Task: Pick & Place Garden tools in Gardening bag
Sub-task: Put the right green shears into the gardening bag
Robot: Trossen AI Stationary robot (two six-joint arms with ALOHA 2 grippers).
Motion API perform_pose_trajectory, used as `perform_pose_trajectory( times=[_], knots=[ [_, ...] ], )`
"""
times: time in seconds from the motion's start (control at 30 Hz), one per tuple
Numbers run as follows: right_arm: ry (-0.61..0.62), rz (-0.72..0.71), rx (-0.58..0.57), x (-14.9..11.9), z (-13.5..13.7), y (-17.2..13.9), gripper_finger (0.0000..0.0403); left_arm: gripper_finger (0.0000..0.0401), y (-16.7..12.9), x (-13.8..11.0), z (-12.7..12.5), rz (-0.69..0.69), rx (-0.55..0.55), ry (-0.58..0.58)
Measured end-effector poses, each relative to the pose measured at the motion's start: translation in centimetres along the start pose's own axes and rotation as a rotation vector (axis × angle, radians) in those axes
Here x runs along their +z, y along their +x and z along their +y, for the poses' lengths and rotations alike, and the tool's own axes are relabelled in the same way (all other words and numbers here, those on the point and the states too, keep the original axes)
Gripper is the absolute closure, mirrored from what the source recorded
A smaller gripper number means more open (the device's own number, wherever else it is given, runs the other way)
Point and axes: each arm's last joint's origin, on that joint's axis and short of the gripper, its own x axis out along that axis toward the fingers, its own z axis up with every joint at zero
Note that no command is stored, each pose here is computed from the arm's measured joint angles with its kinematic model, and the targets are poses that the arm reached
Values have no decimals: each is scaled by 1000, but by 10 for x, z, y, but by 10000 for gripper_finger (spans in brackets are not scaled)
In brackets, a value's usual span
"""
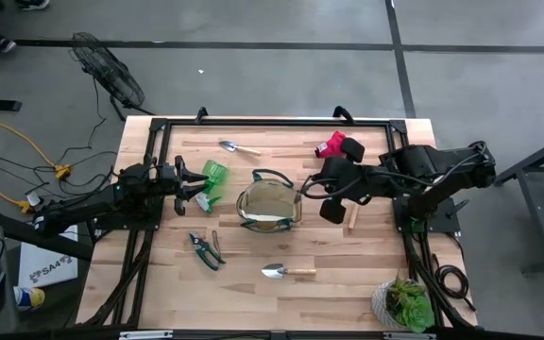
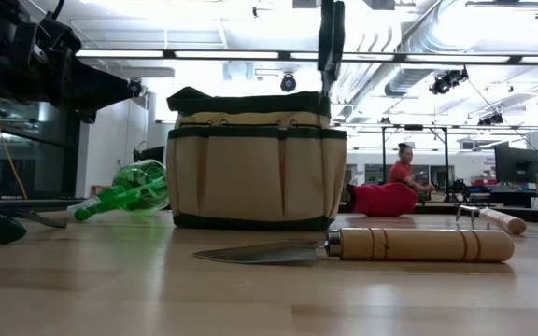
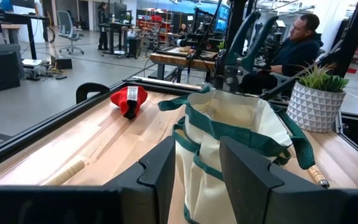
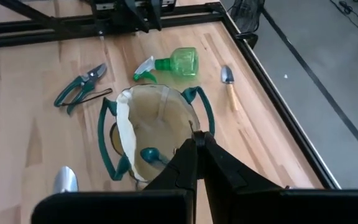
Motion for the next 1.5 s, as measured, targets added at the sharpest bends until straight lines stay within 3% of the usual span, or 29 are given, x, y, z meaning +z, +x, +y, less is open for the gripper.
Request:
perform_pose_trajectory(
  times=[1.5],
  knots=[
    [-68,-54,99,12,18,28,398,277,0,0,0,0,0,0]
  ],
)
